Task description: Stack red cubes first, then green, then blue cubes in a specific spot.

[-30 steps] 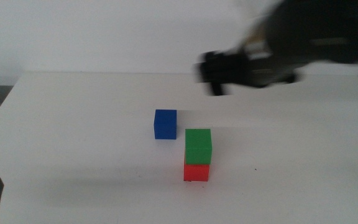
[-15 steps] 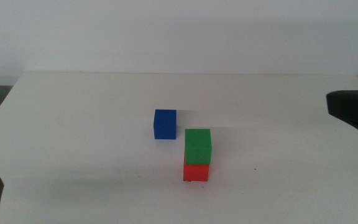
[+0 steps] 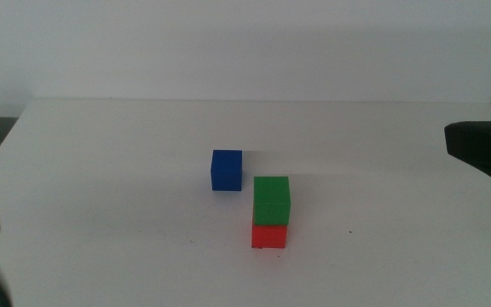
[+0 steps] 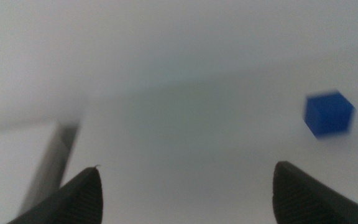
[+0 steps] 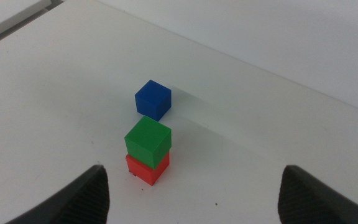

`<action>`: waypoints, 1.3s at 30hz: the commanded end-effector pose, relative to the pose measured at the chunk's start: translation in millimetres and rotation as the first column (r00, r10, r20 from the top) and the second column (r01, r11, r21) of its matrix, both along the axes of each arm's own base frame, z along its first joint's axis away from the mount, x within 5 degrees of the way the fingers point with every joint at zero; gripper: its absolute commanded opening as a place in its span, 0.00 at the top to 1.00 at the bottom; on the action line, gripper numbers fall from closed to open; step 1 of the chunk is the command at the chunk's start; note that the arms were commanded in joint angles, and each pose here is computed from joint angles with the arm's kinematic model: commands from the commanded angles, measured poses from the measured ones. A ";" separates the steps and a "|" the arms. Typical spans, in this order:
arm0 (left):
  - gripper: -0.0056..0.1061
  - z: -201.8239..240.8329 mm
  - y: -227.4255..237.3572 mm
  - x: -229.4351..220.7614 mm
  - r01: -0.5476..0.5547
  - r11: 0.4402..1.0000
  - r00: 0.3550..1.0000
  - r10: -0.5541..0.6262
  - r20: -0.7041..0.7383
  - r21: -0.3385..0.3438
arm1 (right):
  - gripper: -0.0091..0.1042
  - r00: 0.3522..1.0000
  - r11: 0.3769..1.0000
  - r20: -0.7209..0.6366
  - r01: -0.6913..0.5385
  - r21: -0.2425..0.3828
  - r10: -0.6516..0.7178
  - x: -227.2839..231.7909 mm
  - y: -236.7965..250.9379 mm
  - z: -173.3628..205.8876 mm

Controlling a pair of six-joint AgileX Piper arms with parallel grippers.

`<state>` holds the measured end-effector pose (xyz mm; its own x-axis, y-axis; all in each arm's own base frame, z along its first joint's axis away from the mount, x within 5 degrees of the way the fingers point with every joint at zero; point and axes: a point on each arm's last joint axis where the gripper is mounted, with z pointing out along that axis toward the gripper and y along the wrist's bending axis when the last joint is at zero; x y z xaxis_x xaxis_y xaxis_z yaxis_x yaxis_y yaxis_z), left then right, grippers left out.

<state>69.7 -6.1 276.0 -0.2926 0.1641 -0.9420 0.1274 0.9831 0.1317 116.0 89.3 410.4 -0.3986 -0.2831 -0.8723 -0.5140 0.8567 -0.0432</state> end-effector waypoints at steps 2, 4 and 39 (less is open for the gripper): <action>0.12 52.5 -5.7 20.7 0.032 0.999 0.937 -0.033 -0.348 -0.008 | 0.16 1.000 1.000 0.014 -0.001 -0.006 0.001 0.5 -0.8 0.4; 0.13 75.2 -8.8 36.7 0.043 0.999 0.871 -0.044 -0.489 -0.012 | 0.16 1.000 1.000 0.014 -0.001 -0.006 0.001 0.5 -0.8 0.4; 0.14 30.3 -192.0 292.3 -0.058 0.998 0.593 0.010 -0.805 -0.030 | 0.16 1.000 1.000 0.014 -0.001 -0.006 0.001 0.5 -0.8 0.4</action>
<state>352.7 -192.9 312.4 -0.9373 0.1032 -0.3329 0.1255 0.9910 -0.0462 116.0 89.3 410.5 -0.3975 -0.2825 -0.8730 -0.5144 0.8565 -0.0429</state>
